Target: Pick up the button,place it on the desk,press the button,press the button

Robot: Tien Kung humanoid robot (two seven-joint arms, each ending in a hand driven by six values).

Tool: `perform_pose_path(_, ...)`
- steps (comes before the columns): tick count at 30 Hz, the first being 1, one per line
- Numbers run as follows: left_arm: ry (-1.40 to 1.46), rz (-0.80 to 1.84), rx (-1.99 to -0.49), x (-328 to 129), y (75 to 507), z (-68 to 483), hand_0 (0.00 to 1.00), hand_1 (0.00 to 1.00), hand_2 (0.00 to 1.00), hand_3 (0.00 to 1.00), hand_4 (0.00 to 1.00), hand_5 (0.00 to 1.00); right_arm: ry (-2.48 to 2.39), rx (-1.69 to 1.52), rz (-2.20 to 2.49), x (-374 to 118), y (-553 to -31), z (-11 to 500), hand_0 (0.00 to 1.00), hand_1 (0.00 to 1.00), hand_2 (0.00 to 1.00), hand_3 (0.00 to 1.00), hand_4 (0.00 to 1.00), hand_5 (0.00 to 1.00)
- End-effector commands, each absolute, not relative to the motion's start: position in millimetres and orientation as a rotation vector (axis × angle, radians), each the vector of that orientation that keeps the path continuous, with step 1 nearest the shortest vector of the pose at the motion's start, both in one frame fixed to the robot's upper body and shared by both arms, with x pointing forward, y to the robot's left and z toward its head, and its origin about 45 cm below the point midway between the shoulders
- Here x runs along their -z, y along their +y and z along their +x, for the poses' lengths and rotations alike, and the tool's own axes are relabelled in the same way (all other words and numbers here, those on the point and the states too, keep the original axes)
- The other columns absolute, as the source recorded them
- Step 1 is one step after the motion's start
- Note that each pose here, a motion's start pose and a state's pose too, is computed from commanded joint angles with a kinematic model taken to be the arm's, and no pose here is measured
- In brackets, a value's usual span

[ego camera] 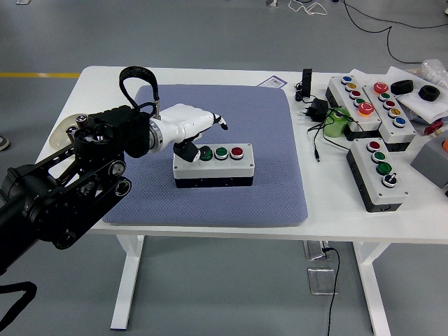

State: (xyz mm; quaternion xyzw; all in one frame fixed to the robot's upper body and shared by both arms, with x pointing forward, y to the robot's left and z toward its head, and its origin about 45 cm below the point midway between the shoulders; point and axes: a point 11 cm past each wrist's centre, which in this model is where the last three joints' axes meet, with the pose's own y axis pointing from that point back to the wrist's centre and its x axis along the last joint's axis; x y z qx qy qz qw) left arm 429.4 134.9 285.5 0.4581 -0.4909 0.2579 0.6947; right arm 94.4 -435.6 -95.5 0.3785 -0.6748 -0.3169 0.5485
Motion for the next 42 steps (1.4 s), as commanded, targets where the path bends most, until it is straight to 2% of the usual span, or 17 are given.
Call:
perform_pose_path(33,-1.048,1.137,-0.463,-243.9,135.0,422.7,0.017,0.011,0.033,0.833,0.548,0.002,-1.591,0.754,0.891,96.3,-435.5,90.4,0.652,0.571,0.605,0.646,0.274,0.28)
perform_pose_path(42,-1.072,1.056,-0.535,-268.4,131.2,425.7,0.017,0.011,0.033,0.835,0.548,0.002,-1.593,0.753,0.894,96.1,-435.6,91.5,0.652,0.571,0.605,0.646,0.274,0.281)
